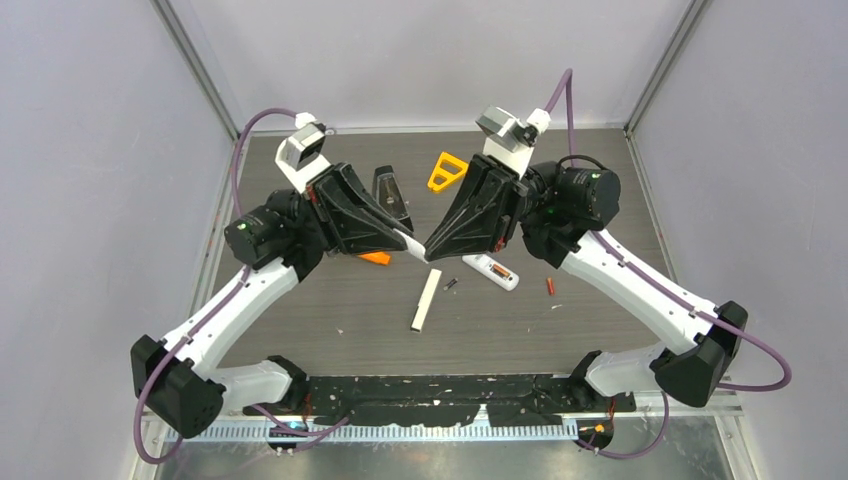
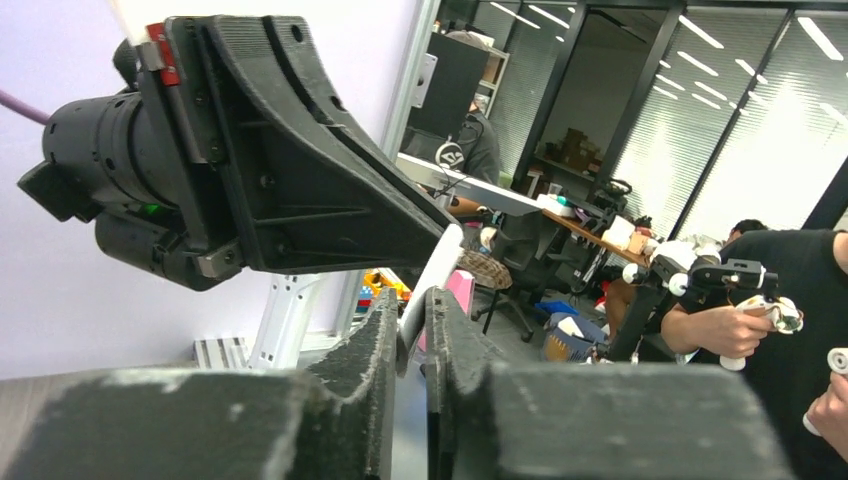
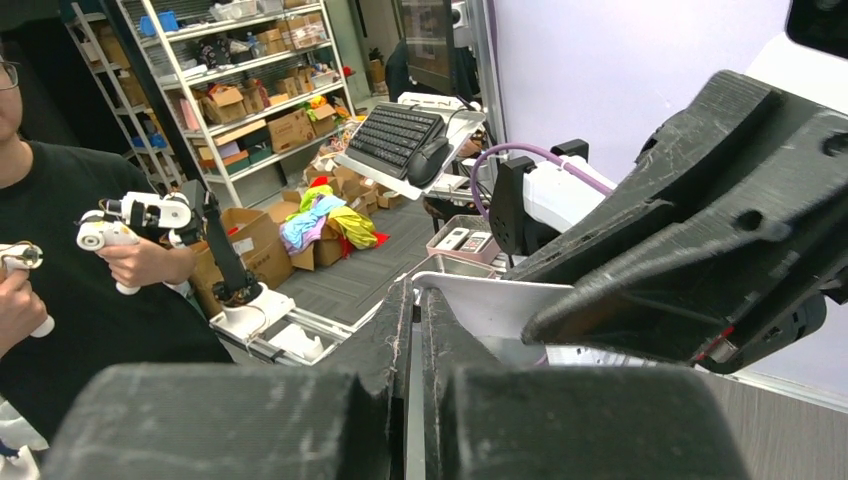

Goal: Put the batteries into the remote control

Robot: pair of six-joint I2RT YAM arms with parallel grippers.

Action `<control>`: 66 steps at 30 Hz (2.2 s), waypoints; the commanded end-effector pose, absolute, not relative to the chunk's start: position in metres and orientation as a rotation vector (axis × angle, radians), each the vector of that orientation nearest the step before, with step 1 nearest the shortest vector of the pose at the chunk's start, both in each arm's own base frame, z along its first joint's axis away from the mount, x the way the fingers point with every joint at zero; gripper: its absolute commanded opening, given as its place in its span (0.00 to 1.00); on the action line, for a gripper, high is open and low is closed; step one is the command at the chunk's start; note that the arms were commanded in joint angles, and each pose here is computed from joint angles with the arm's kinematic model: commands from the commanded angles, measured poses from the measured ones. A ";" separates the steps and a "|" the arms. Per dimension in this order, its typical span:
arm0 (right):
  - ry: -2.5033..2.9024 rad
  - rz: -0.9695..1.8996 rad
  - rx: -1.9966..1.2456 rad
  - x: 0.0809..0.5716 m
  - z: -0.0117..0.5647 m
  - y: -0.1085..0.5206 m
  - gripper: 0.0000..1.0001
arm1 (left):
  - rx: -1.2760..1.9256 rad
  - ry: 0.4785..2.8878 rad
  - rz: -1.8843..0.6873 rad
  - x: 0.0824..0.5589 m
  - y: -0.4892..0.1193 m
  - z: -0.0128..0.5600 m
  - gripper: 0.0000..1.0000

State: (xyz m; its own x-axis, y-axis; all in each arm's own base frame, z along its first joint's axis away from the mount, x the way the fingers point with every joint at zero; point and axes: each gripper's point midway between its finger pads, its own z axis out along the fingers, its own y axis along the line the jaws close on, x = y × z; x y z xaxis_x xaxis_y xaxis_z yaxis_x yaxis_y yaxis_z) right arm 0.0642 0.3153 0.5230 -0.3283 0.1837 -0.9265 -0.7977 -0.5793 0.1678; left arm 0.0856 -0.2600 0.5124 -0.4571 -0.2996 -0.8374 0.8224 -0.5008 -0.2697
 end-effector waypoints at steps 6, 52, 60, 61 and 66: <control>0.851 1.903 -1.138 0.077 0.532 0.316 0.23 | 1.011 0.823 -1.997 0.073 -0.254 0.513 0.00; 1.716 1.387 -0.613 0.161 0.395 0.282 0.48 | 0.718 1.520 -1.703 0.165 -0.292 0.411 0.00; 1.684 1.403 -0.561 0.165 0.399 0.274 0.44 | 0.702 1.540 -1.710 0.168 -0.293 0.404 0.00; 1.688 1.406 -0.557 0.166 0.398 0.275 0.42 | 0.698 1.544 -1.711 0.169 -0.293 0.404 0.00; 1.685 1.419 -0.549 0.167 0.397 0.276 0.33 | 0.686 1.549 -1.733 0.171 -0.295 0.401 0.00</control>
State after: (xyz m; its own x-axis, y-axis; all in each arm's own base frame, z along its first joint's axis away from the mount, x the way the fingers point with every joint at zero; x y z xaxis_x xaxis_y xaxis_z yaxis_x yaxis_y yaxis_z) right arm 0.1706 0.2756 0.3797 -0.5759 0.1427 -0.8050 -0.7466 0.3093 0.5890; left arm 0.1685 -0.2948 0.3917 -0.6270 -0.1286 -0.7683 0.7763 -0.0208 -0.6300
